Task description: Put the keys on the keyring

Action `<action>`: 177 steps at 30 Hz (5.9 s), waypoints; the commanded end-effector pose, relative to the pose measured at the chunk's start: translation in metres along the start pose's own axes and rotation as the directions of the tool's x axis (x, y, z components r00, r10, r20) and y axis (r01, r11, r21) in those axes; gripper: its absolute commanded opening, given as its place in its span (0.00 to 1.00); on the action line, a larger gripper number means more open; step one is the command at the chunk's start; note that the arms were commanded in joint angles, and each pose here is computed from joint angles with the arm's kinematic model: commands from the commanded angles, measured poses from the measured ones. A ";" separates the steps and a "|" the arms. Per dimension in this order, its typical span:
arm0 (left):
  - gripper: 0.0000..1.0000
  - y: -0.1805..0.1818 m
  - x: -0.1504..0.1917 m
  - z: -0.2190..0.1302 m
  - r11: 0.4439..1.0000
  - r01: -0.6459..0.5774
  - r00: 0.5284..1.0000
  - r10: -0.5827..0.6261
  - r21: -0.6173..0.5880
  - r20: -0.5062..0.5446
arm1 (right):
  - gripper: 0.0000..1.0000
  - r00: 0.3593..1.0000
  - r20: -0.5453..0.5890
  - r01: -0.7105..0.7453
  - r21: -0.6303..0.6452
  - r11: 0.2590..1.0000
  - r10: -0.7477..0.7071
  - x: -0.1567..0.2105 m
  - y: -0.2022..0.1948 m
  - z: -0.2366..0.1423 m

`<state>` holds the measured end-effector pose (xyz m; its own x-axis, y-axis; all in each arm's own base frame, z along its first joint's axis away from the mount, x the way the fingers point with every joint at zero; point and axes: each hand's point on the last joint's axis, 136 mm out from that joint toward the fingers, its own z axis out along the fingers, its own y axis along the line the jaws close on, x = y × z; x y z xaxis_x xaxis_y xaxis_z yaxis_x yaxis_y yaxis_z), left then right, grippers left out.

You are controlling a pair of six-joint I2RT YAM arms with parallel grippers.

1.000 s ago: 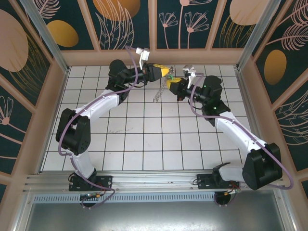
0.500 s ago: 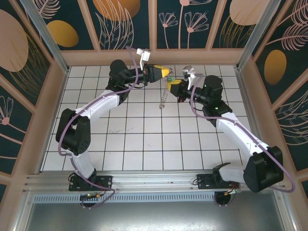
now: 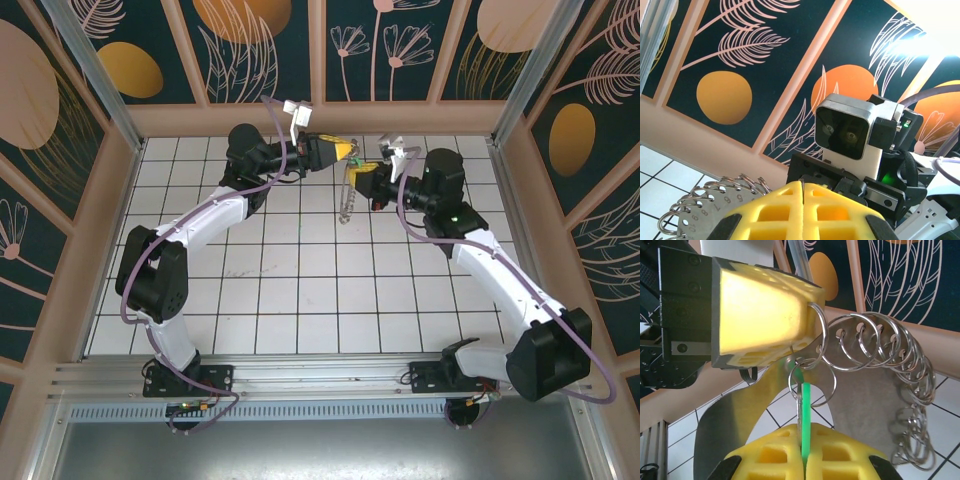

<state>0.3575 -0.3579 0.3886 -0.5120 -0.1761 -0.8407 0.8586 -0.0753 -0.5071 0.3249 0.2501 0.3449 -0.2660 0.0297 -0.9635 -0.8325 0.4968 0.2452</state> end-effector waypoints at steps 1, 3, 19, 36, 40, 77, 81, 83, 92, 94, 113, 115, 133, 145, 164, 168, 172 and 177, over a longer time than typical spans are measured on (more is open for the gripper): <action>0.00 -0.021 -0.014 -0.003 0.996 -0.083 0.996 0.082 0.028 0.023 | 0.00 0.998 0.023 0.056 0.023 0.998 -0.057 -0.021 0.003 -0.004; 0.00 -0.021 -0.014 -0.003 0.996 -0.084 0.996 0.084 0.028 0.023 | 0.00 0.998 0.020 0.062 0.035 0.997 -0.062 -0.023 0.001 -0.004; 0.00 -0.020 -0.013 -0.003 0.996 -0.086 0.996 0.086 0.026 0.016 | 0.00 0.996 0.018 0.082 0.099 0.992 -0.084 -0.033 -0.012 -0.015; 0.00 -0.021 -0.012 -0.003 0.996 -0.088 0.996 0.087 0.027 0.014 | 0.00 0.995 0.001 0.101 0.057 0.993 -0.101 -0.044 -0.010 -0.008; 0.00 -0.021 -0.012 -0.003 0.996 -0.086 0.996 0.085 0.026 0.014 | 0.00 0.994 -0.013 0.114 0.085 0.990 -0.113 -0.044 -0.016 -0.007; 0.22 0.002 -0.015 -0.004 0.997 -0.044 0.997 0.048 -0.065 0.067 | 0.00 0.985 -0.026 0.171 0.236 0.956 -0.170 -0.079 -0.044 -0.007; 0.25 0.007 -0.022 -0.009 0.992 -0.047 0.993 0.058 -0.113 0.100 | 0.00 0.985 -0.062 0.173 0.259 0.950 -0.163 -0.076 -0.053 -0.003; 0.29 0.011 -0.027 -0.015 0.988 -0.045 0.989 0.065 -0.149 0.129 | 0.00 0.984 -0.080 0.173 0.267 0.948 -0.157 -0.073 -0.058 0.000; 0.34 0.029 -0.043 -0.054 0.944 -0.030 0.965 0.113 -0.328 0.236 | 0.00 0.981 -0.153 0.160 0.293 0.943 -0.119 -0.054 -0.083 0.016; 0.34 0.033 -0.044 -0.064 0.927 -0.024 0.960 0.126 -0.374 0.249 | 0.00 0.981 -0.163 0.151 0.288 0.946 -0.107 -0.049 -0.087 0.021; 0.74 0.039 -0.046 -0.138 0.744 -0.023 0.933 0.256 -0.668 0.252 | 0.00 0.973 -0.228 -0.002 0.099 0.995 0.024 0.006 -0.088 0.109; 0.82 0.039 -0.046 -0.141 0.733 -0.021 0.932 0.260 -0.680 0.251 | 0.00 0.971 -0.240 -0.007 0.067 0.998 0.023 0.012 -0.079 0.123; 0.87 0.033 -0.044 -0.151 0.705 -0.003 0.925 0.270 -0.709 0.266 | 0.00 0.948 -0.311 -0.082 -0.057 0.995 0.060 0.075 -0.061 0.175; 0.88 0.026 -0.039 -0.152 0.727 0.013 0.921 0.258 -0.686 0.291 | 0.00 0.892 -0.428 -0.161 -0.005 0.987 0.143 0.152 -0.056 0.142; 0.90 0.029 -0.029 -0.151 0.757 0.052 0.919 0.219 -0.652 0.327 | 0.00 0.752 -0.595 -0.252 0.138 0.958 0.283 0.242 -0.048 0.093; 0.90 0.029 -0.029 -0.151 0.755 0.048 0.919 0.223 -0.654 0.324 | 0.00 0.711 -0.614 -0.274 0.208 0.939 0.343 0.259 -0.052 0.084; 0.90 0.031 -0.030 -0.150 0.754 0.042 0.921 0.225 -0.656 0.318 | 0.00 0.663 -0.634 -0.286 0.279 0.917 0.399 0.274 -0.055 0.073; 0.90 0.033 -0.030 -0.148 0.758 0.036 0.923 0.225 -0.651 0.313 | 0.00 0.610 -0.646 -0.298 0.349 0.888 0.459 0.291 -0.056 0.058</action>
<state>0.3973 -0.2098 0.3547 -0.3109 -0.4788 -0.8210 0.5787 0.5899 -0.5631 0.3350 0.2904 0.0579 -0.8179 -0.3228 -0.4763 -0.5474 0.6917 0.4711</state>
